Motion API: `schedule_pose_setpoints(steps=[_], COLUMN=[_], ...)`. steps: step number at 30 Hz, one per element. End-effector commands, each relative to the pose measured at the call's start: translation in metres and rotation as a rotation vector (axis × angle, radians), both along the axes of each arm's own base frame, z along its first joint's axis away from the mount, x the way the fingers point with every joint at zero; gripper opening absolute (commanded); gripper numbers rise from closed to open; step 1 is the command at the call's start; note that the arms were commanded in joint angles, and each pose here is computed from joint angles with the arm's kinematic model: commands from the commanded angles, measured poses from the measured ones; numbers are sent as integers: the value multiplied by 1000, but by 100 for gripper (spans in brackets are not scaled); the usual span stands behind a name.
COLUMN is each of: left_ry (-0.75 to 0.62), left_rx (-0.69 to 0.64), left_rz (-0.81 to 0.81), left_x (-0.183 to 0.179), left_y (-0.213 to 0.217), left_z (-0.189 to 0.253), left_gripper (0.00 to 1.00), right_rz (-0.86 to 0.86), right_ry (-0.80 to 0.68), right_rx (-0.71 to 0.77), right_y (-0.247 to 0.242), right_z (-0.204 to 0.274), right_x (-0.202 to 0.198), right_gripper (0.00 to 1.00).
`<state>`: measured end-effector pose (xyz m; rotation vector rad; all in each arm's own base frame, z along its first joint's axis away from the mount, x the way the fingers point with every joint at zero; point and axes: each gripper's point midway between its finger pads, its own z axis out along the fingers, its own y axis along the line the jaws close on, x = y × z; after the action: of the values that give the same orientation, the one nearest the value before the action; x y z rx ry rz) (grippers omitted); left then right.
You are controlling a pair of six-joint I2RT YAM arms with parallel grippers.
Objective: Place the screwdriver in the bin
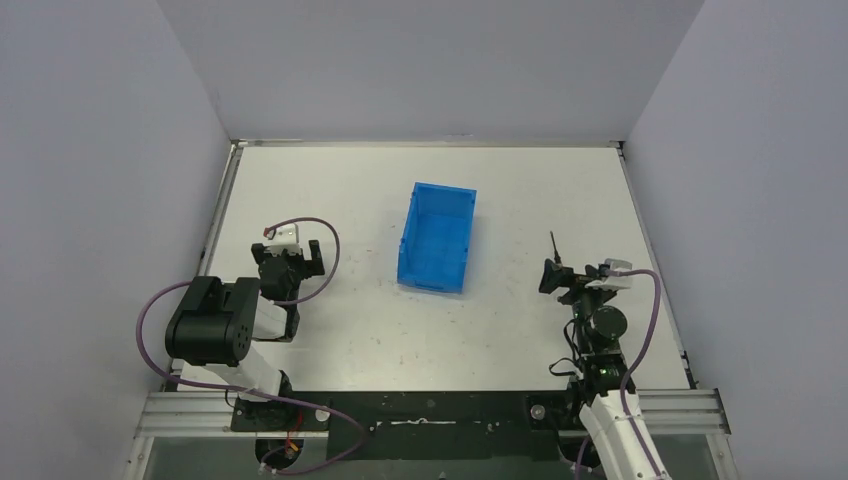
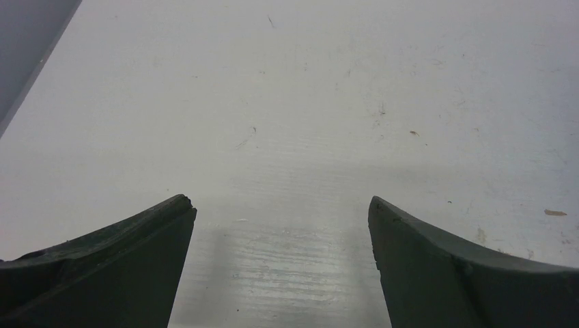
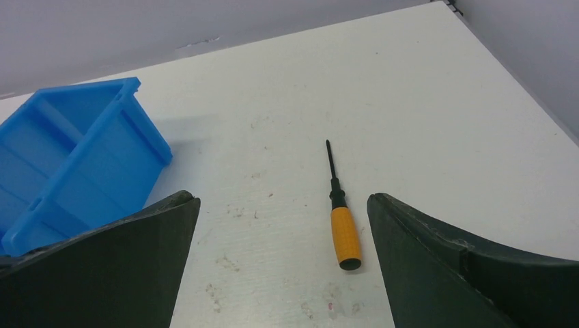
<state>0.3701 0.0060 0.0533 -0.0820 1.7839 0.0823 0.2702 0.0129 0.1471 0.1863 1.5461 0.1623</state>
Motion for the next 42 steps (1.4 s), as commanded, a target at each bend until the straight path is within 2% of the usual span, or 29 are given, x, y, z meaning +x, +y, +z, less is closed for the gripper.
schedule_pose_setpoints(steps=[1,5,9,13,22,27,30,33,35,38,41,42], left_ry=[-73,-71,-72,-71,-70,-70,-71,-70,-70,-69,-70,-70], left_rx=[-12,-11,-11,-11,-10,-10,-11,-11,-11,-11,-11,-10], left_rz=[-1,-2,-2,-2,-1,-2,-1,-2,-2,-1,-2,-2], left_x=[11,11,11,11,11,11,11,11,11,10,11,11], left_y=[-2,-2,-2,-2,-2,-2,-2,-2,-2,-2,-2,-2], left_z=[20,20,20,20,19,20,20,20,20,19,20,20], left_gripper=[97,97,97,97,97,97,97,97,97,97,97,97], right_rz=[-25,13,-36,-114,-127,-178,-167,-158,-155,-148,-141,-143], right_ry=[-31,-10,57,264,791,949,1002,1026,1028,1027,1014,1000], right_rx=[18,-1,-16,-47,-160,-216,-223,-221,-219,-218,-209,-205], right_y=[-4,3,-5,-18,-24,-34,-33,-32,-31,-30,-29,-28], right_z=[27,47,68,54,-42,-91,-111,-122,-125,-125,-118,-112], right_x=[8,17,34,57,86,80,74,70,68,69,72,75], right_gripper=[100,100,100,100,100,100,95,83,70,42,6,0])
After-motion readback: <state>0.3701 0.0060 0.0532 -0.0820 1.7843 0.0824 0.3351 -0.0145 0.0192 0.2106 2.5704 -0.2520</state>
